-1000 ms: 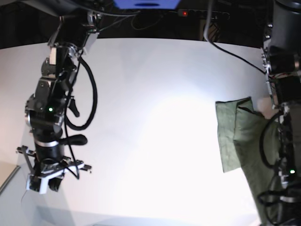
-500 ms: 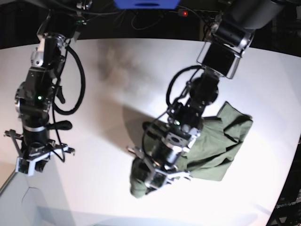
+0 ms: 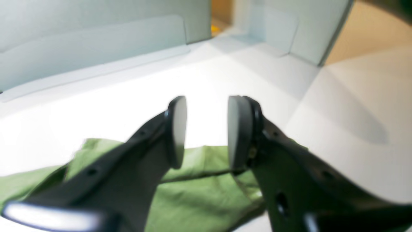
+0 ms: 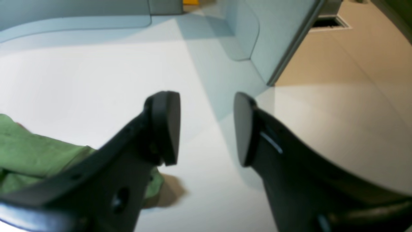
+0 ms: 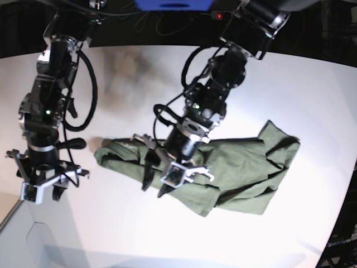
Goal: Layout the t-shirt on the table in an organized manner, then fold the t-shirt properly
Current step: 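Drag the t-shirt edge with the right gripper away from the left gripper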
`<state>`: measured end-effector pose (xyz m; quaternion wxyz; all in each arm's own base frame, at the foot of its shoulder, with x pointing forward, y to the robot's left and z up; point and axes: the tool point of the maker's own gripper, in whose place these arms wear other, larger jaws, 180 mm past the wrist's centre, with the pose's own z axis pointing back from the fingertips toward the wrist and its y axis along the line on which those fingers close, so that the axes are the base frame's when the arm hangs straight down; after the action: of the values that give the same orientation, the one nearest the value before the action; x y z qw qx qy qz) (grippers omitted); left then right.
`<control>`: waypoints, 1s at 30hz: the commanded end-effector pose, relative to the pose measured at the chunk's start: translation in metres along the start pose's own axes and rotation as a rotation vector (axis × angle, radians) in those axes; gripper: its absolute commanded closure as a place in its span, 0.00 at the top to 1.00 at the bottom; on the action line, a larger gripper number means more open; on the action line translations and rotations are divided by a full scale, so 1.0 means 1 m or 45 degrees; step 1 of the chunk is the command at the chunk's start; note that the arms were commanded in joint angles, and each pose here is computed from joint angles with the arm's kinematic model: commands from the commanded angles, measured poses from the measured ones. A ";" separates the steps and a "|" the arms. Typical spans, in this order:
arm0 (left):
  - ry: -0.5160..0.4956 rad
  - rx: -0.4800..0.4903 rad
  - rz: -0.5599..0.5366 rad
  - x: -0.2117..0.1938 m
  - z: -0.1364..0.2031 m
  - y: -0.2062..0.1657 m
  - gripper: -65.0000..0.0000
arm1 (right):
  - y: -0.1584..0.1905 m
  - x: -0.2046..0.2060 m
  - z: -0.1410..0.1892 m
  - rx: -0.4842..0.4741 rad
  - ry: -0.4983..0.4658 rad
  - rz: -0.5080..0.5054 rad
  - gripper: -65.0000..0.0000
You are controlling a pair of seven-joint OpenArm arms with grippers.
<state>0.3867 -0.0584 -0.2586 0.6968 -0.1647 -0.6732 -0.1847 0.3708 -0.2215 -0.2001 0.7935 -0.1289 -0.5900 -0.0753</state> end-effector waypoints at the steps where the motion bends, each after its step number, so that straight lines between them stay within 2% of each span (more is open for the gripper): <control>1: -0.046 0.092 -0.007 0.010 0.005 0.026 0.32 | -0.001 0.017 0.001 -0.002 -0.075 0.001 0.44; 3: 0.006 0.207 0.017 -0.009 0.024 0.059 0.32 | 0.006 0.016 0.000 0.021 -0.069 0.007 0.46; 7: 0.134 0.422 0.034 -0.050 0.070 0.119 0.32 | 0.043 0.003 -0.005 0.137 -0.017 0.064 0.47; 11: 0.233 0.610 0.045 -0.079 0.120 0.166 0.32 | 0.086 -0.023 -0.012 0.269 0.076 0.138 0.47; 13: 0.254 0.700 0.048 -0.083 0.143 0.186 0.32 | 0.117 -0.037 -0.015 0.378 0.122 0.226 0.47; 16: 0.262 0.781 0.041 -0.083 0.168 0.201 0.32 | 0.150 -0.058 -0.017 0.508 0.171 0.412 0.47; 22: 0.257 0.880 0.010 -0.073 0.205 0.216 0.32 | 0.199 -0.097 -0.027 0.633 0.288 0.627 0.47; 25: 0.268 0.895 0.002 -0.073 0.214 0.216 0.32 | 0.207 -0.112 -0.039 0.648 0.350 0.671 0.47; 30: 0.298 0.931 0.005 -0.079 0.230 0.219 0.32 | 0.215 -0.120 -0.047 0.671 0.342 0.668 0.47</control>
<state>0.2849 0.2447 -0.3368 0.7962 0.1114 -0.5922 0.0544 0.4267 -0.0383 -0.3689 0.8723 -0.0562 -0.4046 0.2687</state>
